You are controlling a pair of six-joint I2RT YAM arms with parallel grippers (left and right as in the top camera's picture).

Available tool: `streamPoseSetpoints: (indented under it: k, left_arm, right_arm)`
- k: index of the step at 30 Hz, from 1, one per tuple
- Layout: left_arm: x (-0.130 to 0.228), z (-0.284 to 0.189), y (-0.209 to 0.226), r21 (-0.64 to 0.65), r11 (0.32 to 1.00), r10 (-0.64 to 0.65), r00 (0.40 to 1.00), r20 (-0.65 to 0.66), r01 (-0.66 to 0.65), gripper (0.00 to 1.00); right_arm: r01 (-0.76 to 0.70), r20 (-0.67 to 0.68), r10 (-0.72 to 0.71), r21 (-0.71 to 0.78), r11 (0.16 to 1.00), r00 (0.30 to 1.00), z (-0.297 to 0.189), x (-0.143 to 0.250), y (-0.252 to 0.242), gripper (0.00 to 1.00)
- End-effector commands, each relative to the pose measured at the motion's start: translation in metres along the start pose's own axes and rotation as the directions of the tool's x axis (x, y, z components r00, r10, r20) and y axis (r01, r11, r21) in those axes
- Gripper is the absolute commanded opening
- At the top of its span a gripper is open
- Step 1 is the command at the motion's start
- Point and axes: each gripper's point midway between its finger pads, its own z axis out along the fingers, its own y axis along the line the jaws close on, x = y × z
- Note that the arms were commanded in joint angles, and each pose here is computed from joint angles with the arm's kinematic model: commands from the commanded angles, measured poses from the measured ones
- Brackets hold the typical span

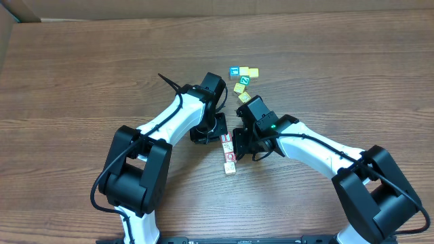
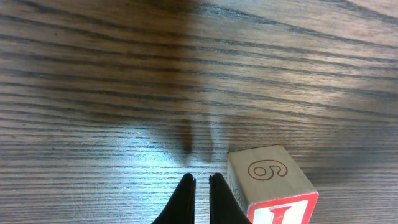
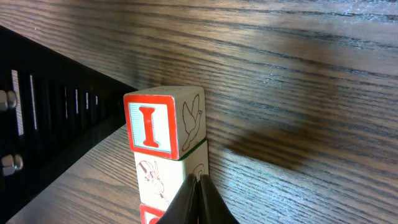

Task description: Flip 4 blocks

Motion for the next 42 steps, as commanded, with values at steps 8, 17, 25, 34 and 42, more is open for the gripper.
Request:
streamPoseSetpoints:
  k: [8,17,25,34,42]
  left_arm:
    - [0.004,0.006,0.002,-0.013,1.0,0.0,1.0,-0.014,0.0,0.04]
    - [0.003,0.004,0.017,-0.035,0.999,-0.01,0.999,-0.033,0.009,0.04]
    - [-0.002,0.002,0.027,-0.038,0.998,-0.042,0.999,-0.031,0.041,0.04]
    - [-0.009,0.002,0.033,-0.071,0.997,-0.041,0.999,0.002,0.041,0.04]
    - [-0.023,-0.002,0.059,-0.106,0.988,-0.113,0.993,0.038,0.116,0.04]
  right_arm:
    - [-0.002,-0.01,0.003,0.002,1.0,1.0,0.002,0.004,-0.002,0.04]
    - [-0.04,0.013,0.039,0.009,0.999,0.999,-0.021,-0.005,-0.008,0.04]
    - [-0.055,-0.055,0.057,0.04,0.998,0.997,-0.022,0.016,-0.014,0.04]
    - [-0.021,-0.05,0.024,0.065,0.998,0.998,-0.027,0.024,-0.008,0.04]
    - [0.073,0.003,-0.073,0.082,0.994,0.997,-0.059,0.026,0.025,0.04]
